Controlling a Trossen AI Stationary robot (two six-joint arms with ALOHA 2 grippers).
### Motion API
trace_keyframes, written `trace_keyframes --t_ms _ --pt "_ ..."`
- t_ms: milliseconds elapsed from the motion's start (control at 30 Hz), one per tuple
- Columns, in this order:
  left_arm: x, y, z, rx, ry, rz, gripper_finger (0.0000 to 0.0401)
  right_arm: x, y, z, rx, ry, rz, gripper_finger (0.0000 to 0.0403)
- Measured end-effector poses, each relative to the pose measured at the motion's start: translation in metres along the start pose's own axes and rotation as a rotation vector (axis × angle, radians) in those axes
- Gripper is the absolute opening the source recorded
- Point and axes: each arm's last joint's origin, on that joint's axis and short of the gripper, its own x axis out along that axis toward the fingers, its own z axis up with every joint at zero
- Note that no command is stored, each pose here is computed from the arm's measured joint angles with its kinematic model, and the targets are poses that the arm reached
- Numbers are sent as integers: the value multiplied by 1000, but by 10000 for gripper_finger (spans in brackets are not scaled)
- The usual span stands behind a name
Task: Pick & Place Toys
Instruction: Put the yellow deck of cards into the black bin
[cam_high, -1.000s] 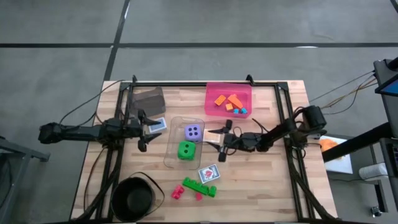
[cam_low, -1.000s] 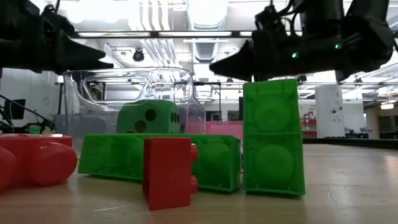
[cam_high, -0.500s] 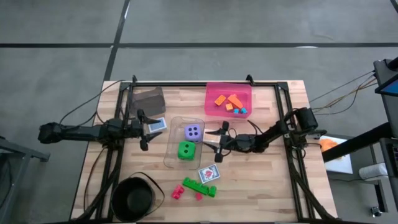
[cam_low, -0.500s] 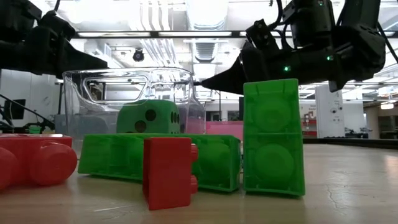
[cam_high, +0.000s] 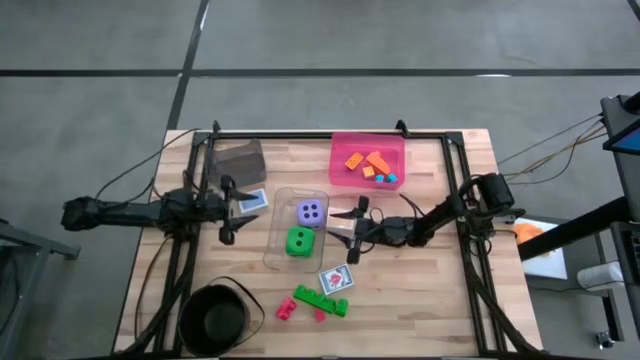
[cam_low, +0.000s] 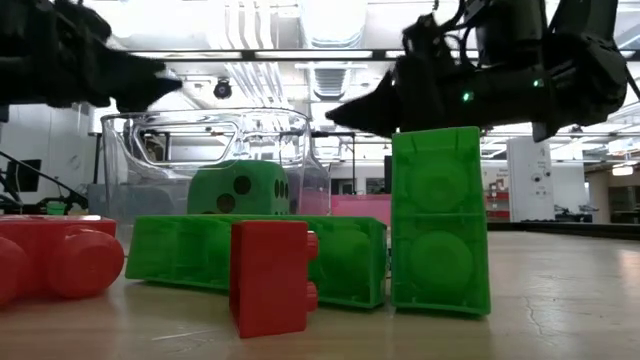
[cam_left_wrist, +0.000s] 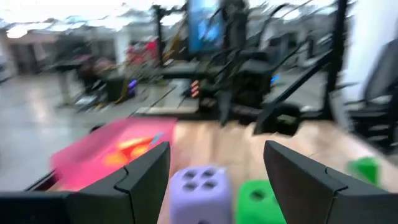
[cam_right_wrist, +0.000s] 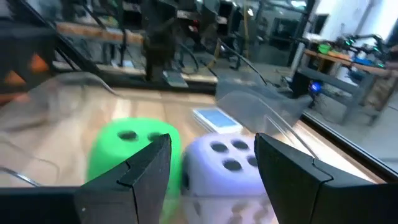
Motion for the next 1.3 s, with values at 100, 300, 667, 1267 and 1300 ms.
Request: trace_keyframes --t_ms 100,300,667,1267,1300 --pt "0 -1 4 7 -38 -32 258 -2 5 7 28 -77 71 232" --pt "0 -1 0 9 0 -33 258 -14 9 10 39 -109 117 232" --pt "-1 2 15 5 156 48 258 -47 -7 11 60 -95 115 232" --pt "-10 3 5 -116 80 100 258 -48 -9 9 51 -102 106 232" --pt "-12 4 5 -119 75 100 258 -47 -9 10 52 -104 106 232"
